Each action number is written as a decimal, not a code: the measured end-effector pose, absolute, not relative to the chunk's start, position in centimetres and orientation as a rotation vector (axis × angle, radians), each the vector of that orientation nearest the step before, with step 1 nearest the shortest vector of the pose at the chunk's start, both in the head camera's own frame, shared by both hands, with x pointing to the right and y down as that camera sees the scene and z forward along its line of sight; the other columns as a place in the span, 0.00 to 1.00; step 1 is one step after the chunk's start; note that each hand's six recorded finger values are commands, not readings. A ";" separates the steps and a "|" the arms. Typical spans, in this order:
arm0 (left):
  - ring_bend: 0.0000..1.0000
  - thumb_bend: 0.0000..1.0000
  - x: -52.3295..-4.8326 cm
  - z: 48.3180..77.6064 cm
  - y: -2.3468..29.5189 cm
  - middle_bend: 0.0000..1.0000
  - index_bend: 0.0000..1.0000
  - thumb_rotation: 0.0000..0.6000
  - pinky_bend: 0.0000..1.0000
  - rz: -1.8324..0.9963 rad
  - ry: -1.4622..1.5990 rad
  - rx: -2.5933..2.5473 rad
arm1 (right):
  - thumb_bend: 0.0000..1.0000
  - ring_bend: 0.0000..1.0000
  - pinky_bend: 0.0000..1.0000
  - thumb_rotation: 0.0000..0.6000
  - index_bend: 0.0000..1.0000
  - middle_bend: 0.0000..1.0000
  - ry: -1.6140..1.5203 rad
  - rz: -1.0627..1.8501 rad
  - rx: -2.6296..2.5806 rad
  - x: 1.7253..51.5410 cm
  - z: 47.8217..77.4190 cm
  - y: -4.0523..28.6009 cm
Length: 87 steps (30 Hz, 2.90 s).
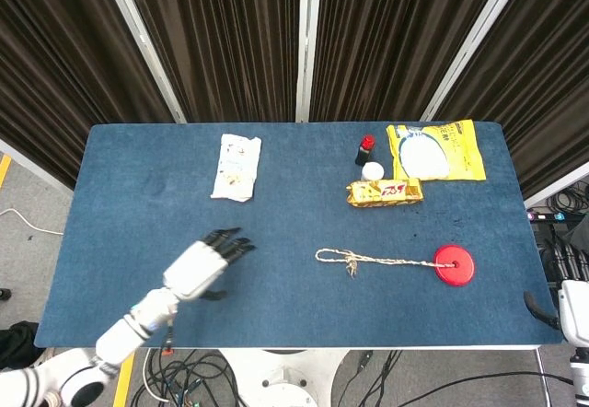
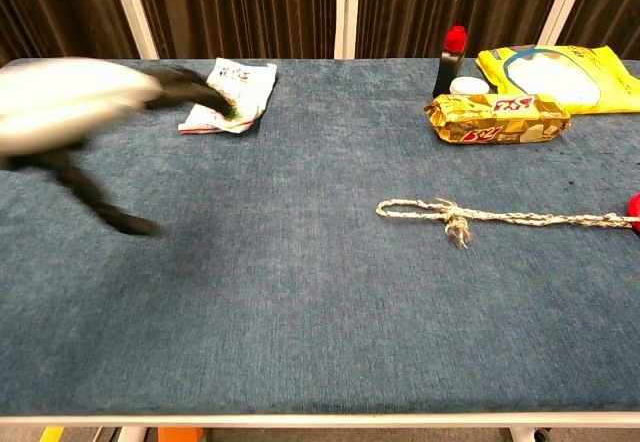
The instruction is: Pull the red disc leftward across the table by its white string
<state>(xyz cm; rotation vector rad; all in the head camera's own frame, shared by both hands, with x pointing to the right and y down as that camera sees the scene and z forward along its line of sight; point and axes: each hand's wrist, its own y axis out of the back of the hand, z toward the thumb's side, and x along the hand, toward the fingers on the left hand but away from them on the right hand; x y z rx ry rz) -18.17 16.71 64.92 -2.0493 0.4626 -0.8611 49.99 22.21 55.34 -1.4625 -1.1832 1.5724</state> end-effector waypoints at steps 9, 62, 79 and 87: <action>0.04 0.04 -9.1 69.9 16.6 0.13 0.14 1.00 0.17 -0.770 0.241 -2.095 | 0.21 0.00 0.00 1.00 0.00 0.00 -1.220 1.573 -1.428 51.4 54.4 22.4; 0.64 0.34 -7.6 73.2 13.8 0.93 0.40 1.00 0.46 -0.883 0.179 -2.110 | 0.22 0.00 0.00 1.00 0.00 0.00 -1.233 1.600 -1.439 52.4 55.5 22.7; 0.70 0.36 -26.0 67.7 7.5 0.94 0.74 1.00 0.65 -1.166 0.655 -1.777 | 0.22 0.00 0.00 1.00 0.00 0.00 -1.191 1.588 -1.461 50.9 55.8 22.2; 0.69 0.37 -40.3 63.4 6.6 0.93 0.75 1.00 0.66 -1.381 0.911 -1.518 | 0.22 0.00 0.00 1.00 0.00 0.00 -1.170 1.577 -1.462 49.9 55.9 21.9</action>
